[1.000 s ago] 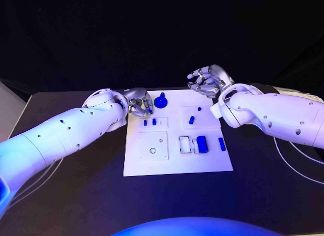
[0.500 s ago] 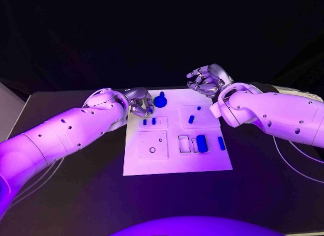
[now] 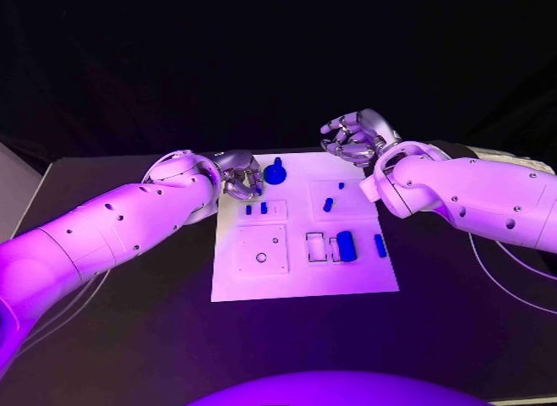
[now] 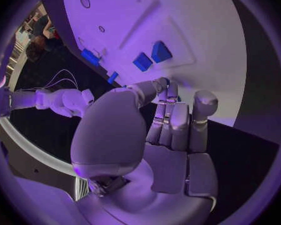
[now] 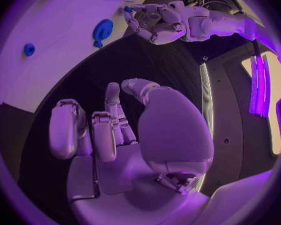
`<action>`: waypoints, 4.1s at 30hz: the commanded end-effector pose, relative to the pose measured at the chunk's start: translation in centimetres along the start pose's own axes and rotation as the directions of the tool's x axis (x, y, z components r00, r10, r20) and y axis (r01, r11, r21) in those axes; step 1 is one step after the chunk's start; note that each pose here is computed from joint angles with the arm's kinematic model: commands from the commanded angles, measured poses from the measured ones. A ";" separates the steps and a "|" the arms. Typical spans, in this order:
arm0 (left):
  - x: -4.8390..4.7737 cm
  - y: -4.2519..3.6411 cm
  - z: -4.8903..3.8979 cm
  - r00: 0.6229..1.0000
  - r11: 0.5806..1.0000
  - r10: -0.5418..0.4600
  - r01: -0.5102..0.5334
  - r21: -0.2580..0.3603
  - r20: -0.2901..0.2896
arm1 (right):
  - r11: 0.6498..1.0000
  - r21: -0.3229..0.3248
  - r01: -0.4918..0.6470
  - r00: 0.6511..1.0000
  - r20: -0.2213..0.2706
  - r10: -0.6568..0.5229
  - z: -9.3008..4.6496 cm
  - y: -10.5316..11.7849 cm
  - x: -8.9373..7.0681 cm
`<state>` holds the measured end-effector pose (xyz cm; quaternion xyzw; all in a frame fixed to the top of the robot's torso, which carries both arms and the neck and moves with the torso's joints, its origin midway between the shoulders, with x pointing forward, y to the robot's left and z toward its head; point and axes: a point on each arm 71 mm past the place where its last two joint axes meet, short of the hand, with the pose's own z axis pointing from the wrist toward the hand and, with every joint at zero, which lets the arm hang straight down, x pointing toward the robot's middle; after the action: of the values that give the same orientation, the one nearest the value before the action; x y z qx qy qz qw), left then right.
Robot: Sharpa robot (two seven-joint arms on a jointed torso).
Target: Assemble the parts on the task board
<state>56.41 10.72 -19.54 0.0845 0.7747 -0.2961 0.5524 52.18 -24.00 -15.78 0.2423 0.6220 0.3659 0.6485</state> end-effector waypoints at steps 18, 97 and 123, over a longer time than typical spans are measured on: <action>0.88 0.27 -0.05 0.998 0.999 0.027 -0.029 -0.028 -0.049 | 1.000 -0.010 0.006 1.000 -0.013 -0.006 0.0 0.1 0.1; -4.70 7.34 -6.49 0.654 0.684 -0.726 0.719 0.126 0.211 | 0.838 -0.163 0.521 0.830 -0.134 -0.542 0.0 -2.8 -1.8; -1.26 5.55 -12.91 0.292 0.289 -0.956 0.908 0.302 0.038 | 0.653 -0.186 0.734 0.612 -0.235 -0.755 -1.7 -6.9 1.2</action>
<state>49.20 22.74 -17.99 -0.3508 0.5948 -0.6322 0.3514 51.69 -27.56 -21.55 -0.1001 0.7280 0.1363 0.6644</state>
